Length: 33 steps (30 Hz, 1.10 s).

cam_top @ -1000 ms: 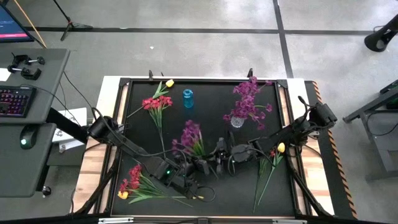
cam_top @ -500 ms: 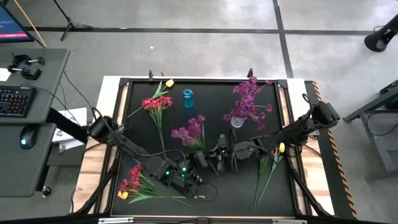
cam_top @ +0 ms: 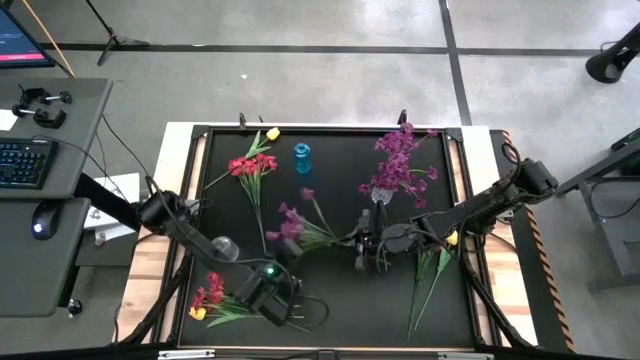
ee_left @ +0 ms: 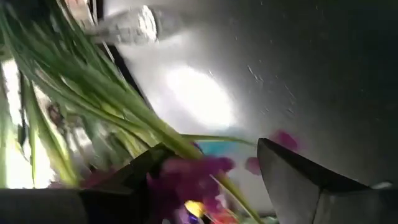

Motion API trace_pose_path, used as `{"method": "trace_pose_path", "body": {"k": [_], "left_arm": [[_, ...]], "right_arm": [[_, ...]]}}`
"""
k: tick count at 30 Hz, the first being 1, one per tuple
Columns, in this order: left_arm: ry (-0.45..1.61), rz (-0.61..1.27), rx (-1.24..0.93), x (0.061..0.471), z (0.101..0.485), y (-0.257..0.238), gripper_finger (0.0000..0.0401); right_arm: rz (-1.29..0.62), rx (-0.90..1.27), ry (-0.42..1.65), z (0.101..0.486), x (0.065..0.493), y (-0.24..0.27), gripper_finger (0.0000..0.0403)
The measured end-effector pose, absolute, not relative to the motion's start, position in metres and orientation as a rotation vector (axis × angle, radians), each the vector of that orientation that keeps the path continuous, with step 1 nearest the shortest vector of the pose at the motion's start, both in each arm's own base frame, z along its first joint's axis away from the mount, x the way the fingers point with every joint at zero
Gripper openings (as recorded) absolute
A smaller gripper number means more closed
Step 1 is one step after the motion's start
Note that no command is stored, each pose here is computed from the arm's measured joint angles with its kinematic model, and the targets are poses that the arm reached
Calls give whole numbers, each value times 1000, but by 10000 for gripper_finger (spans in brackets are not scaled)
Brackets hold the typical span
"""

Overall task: Sort flowers into vase by color
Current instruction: Put the violet flowers into the right transparent vase

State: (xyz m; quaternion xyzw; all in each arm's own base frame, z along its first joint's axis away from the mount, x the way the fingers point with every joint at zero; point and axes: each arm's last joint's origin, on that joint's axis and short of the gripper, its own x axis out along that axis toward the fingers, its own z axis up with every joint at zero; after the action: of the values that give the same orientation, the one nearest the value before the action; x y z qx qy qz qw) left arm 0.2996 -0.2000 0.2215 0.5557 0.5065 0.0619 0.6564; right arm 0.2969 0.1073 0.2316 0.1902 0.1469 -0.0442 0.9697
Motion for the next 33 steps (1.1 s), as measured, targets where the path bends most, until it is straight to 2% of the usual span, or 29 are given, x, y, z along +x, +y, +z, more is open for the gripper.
{"method": "trace_pose_path", "body": {"k": [8, 18, 23, 28, 33], "left_arm": [[1065, 202, 1011, 275, 239, -215, 217], [723, 350, 859, 214, 287, -235, 217], [520, 443, 726, 191, 297, -239, 217], [274, 499, 633, 175, 269, -240, 217], [125, 536, 416, 167, 225, -221, 217]], "right_arm": [[-91, 378, 304, 232, 296, 107, 0], [-128, 329, 278, 245, 286, 105, 0], [-155, 285, 214, 253, 283, 108, 0], [-144, 215, 57, 270, 286, 109, 0], [-112, 116, -135, 292, 285, 109, 0]]}}
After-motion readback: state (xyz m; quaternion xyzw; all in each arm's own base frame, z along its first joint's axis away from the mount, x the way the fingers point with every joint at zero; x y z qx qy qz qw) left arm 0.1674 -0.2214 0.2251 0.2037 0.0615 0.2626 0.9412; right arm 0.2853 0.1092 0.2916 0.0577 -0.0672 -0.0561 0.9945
